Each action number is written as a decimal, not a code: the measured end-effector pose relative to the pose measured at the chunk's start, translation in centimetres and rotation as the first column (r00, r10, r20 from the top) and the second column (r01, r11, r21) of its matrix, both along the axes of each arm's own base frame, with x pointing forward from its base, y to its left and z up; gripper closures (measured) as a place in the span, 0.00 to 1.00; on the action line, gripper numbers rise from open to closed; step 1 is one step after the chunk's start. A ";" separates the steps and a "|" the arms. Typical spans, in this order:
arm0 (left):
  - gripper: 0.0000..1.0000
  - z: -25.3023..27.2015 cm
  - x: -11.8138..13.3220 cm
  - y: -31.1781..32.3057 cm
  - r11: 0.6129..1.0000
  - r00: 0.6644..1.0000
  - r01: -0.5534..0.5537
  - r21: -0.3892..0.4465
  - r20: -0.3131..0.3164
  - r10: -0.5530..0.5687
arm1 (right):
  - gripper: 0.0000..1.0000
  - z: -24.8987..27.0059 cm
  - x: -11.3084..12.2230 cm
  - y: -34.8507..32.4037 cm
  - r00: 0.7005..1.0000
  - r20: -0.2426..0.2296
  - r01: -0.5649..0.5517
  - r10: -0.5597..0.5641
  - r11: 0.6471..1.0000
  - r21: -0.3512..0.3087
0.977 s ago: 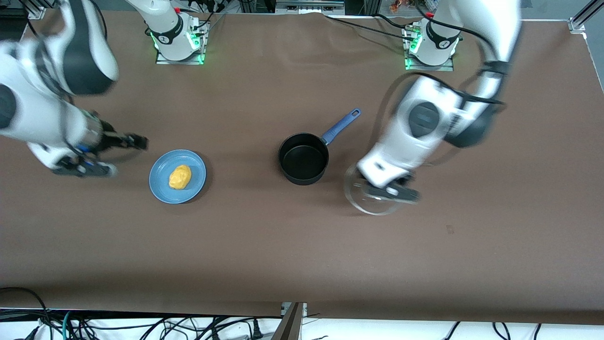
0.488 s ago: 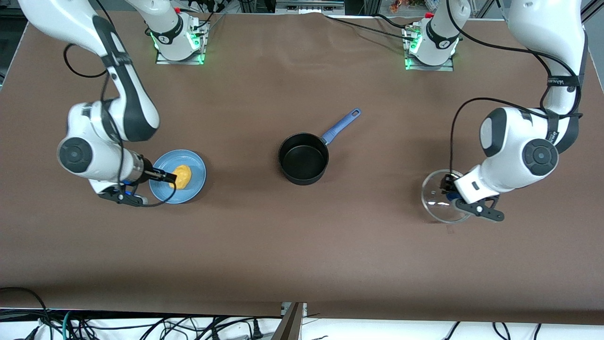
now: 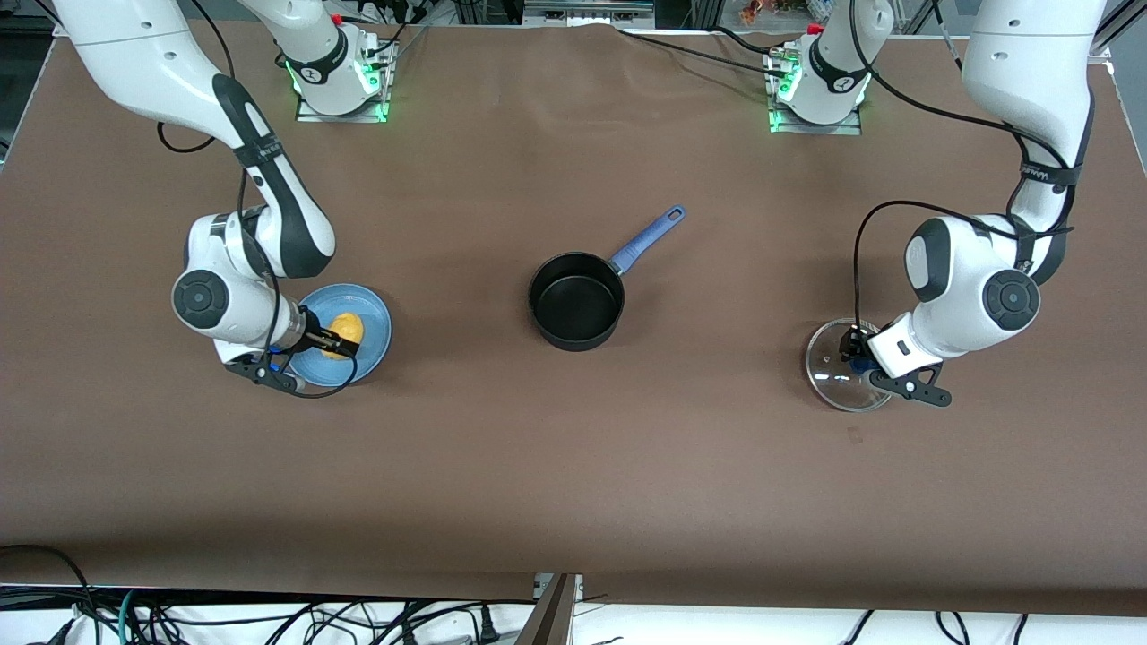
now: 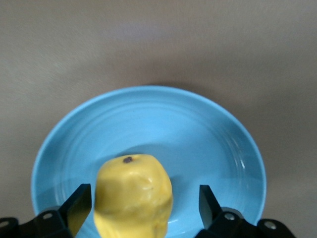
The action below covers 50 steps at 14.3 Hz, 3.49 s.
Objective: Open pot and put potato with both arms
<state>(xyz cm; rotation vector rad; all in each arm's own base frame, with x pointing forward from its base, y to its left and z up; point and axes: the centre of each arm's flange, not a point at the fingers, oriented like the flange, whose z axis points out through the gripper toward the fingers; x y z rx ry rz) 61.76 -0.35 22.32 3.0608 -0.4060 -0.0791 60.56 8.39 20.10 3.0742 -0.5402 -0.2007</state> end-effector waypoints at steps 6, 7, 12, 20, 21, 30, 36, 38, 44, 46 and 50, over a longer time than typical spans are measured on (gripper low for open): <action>0.10 2.2 1.1 1.1 0.999 1.000 -0.027 -0.017 -0.006 0.027 | 0.36 0.0 0.0 0.5 1.000 -0.016 0.006 -0.006 1.000 0.000; 0.01 4.7 1.5 1.0 0.999 0.999 -0.024 -0.027 -0.029 0.023 | 0.36 1.1 0.2 1.2 1.000 -0.026 0.003 -0.003 1.000 0.002; 0.00 22.1 2.0 -0.2 0.996 0.991 -0.077 -0.054 -0.115 0.070 | 0.36 12.1 1.1 11.3 0.990 -0.061 0.132 -0.130 0.991 0.017; 0.00 37.1 -0.7 0.0 0.995 0.995 -0.097 -0.003 0.003 0.097 | 0.36 11.9 -4.3 34.6 0.881 -0.094 0.472 -0.463 0.871 0.138; 0.00 37.9 -1.3 0.1 0.994 0.994 -0.113 -0.003 0.002 0.113 | 0.36 10.5 -5.1 36.5 0.876 -0.094 0.483 -0.474 0.863 0.150; 0.00 38.2 -2.3 -1.2 0.978 0.977 -0.209 0.011 -0.048 0.210 | 0.36 0.6 -7.8 40.6 0.902 -0.058 0.432 -0.428 0.891 0.137; 0.00 38.2 -2.3 -0.6 0.975 0.974 -0.221 0.011 -0.048 0.221 | 0.00 3.2 -6.7 41.2 0.910 -0.012 0.411 -0.415 0.895 0.175; 0.00 38.2 -2.3 -0.6 0.975 0.974 -0.220 0.011 -0.049 0.221 | 0.00 7.0 -5.5 40.4 0.909 0.012 0.407 -0.416 0.896 0.178; 0.00 38.1 -2.3 -0.6 0.976 0.974 -0.220 0.011 -0.049 0.220 | 0.00 21.7 -2.4 27.7 0.990 0.020 0.141 -0.140 0.990 -0.025; 0.00 38.1 -2.3 -0.6 0.976 0.975 -0.219 0.022 -0.047 0.219 | 0.00 24.8 -1.1 21.9 0.999 0.011 0.052 -0.051 0.997 -0.063; 0.00 38.1 -2.3 -1.1 0.978 0.977 -0.207 0.032 -0.045 0.208 | 0.00 28.8 1.4 10.0 0.991 0.008 -0.133 0.134 0.988 -0.082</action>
